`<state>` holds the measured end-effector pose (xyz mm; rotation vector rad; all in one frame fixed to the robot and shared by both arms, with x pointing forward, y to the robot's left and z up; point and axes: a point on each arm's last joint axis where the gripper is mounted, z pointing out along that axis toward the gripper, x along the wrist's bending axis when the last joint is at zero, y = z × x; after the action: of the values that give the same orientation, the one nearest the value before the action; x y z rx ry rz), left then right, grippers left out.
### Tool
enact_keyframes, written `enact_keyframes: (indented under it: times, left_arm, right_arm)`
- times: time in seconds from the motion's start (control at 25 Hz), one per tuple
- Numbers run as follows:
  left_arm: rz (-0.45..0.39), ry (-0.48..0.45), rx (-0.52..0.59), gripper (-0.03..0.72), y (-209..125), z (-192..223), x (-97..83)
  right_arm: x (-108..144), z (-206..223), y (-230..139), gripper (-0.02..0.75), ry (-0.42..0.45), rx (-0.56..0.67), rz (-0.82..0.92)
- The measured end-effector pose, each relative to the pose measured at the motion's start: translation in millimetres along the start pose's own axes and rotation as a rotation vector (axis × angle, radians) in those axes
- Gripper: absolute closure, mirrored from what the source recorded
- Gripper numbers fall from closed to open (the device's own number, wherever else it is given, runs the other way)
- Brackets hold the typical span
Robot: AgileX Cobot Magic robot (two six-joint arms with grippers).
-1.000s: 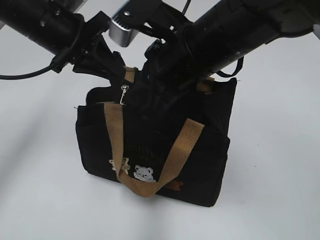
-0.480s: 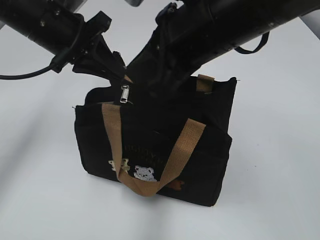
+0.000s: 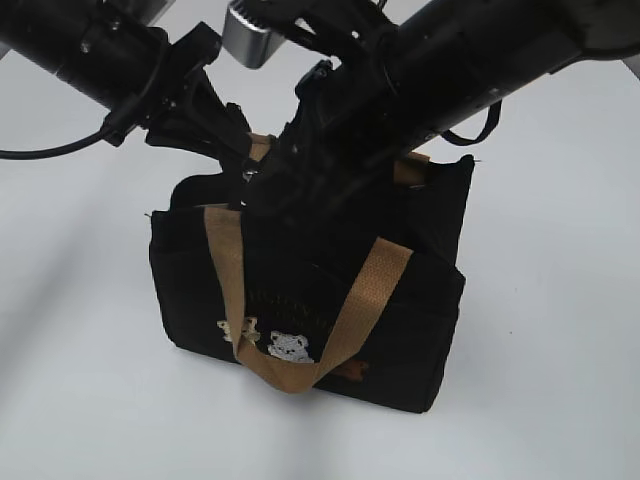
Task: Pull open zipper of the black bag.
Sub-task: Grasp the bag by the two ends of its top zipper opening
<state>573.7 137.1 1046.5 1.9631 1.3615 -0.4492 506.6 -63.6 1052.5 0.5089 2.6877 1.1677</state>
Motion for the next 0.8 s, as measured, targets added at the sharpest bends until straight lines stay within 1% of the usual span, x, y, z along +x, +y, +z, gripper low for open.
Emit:
enact_keyframes:
  times: [0.2, 0.44, 0.52, 0.6, 0.8]
  left_arm:
    - [-0.001, -0.002, 0.000, 0.662, 0.0, 0.0, -0.2]
    - [-0.001, -0.003, 0.003, 0.662, -0.2, -0.1, -0.2]
    - [-0.002, -0.002, 0.004, 0.662, -0.3, -0.5, 0.4]
    - [-0.002, -0.003, 0.007, 0.662, -0.6, -0.5, 0.3]
    - [-0.002, -0.005, 0.008, 0.662, -0.7, -0.5, 0.1]
  right_arm:
    - [-1.6, 5.2, -2.0, 0.469, 0.001, 0.005, 0.013]
    - [-6.2, 11.8, -3.5, 0.468, -0.026, -0.001, 0.026]
    - [-7.0, 13.4, -4.1, 0.481, -0.030, 0.000, 0.028]
    - [-7.7, 13.4, -4.1, 0.531, -0.037, 0.000, 0.024]
    - [-9.6, 13.6, -6.8, 0.699, -0.057, 0.029, -0.023]
